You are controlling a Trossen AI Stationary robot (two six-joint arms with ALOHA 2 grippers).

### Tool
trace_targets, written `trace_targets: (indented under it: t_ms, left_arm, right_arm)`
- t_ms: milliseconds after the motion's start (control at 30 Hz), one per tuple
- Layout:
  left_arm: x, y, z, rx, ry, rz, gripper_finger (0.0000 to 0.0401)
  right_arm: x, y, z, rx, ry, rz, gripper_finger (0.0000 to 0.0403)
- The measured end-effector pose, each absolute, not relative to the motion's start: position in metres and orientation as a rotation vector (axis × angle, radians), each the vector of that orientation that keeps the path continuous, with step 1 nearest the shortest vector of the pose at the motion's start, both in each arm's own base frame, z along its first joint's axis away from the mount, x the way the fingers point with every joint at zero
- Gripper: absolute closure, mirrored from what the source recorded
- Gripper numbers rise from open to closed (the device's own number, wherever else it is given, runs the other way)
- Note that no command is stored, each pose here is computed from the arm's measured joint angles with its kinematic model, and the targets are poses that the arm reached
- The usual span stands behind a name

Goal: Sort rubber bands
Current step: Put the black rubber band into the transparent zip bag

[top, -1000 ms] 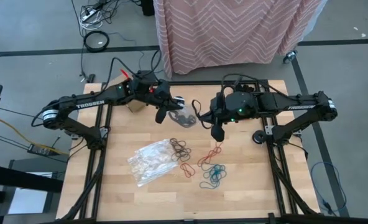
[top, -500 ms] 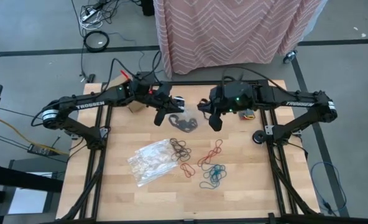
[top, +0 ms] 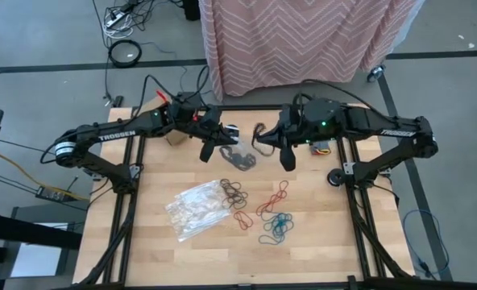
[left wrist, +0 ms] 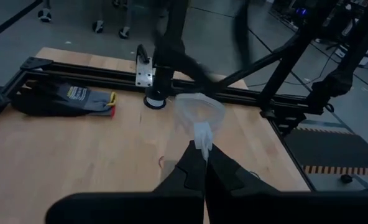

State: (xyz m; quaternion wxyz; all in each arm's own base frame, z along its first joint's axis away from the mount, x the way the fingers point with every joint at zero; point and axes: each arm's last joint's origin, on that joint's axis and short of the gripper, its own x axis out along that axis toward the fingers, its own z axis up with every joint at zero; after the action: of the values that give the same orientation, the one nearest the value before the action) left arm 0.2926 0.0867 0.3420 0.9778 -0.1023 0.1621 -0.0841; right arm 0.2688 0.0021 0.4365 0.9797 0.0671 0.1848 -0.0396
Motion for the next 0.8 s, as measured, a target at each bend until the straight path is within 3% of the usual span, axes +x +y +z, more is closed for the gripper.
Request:
trace_targets:
  t_ms: [800]
  left_arm:
    - [0.294, 0.079, 0.344, -0.239, 0.31, -0.289, 0.0401]
  right_arm:
    - [0.267, -0.007, 0.424, 0.109, 0.495, -0.072, 0.0403]
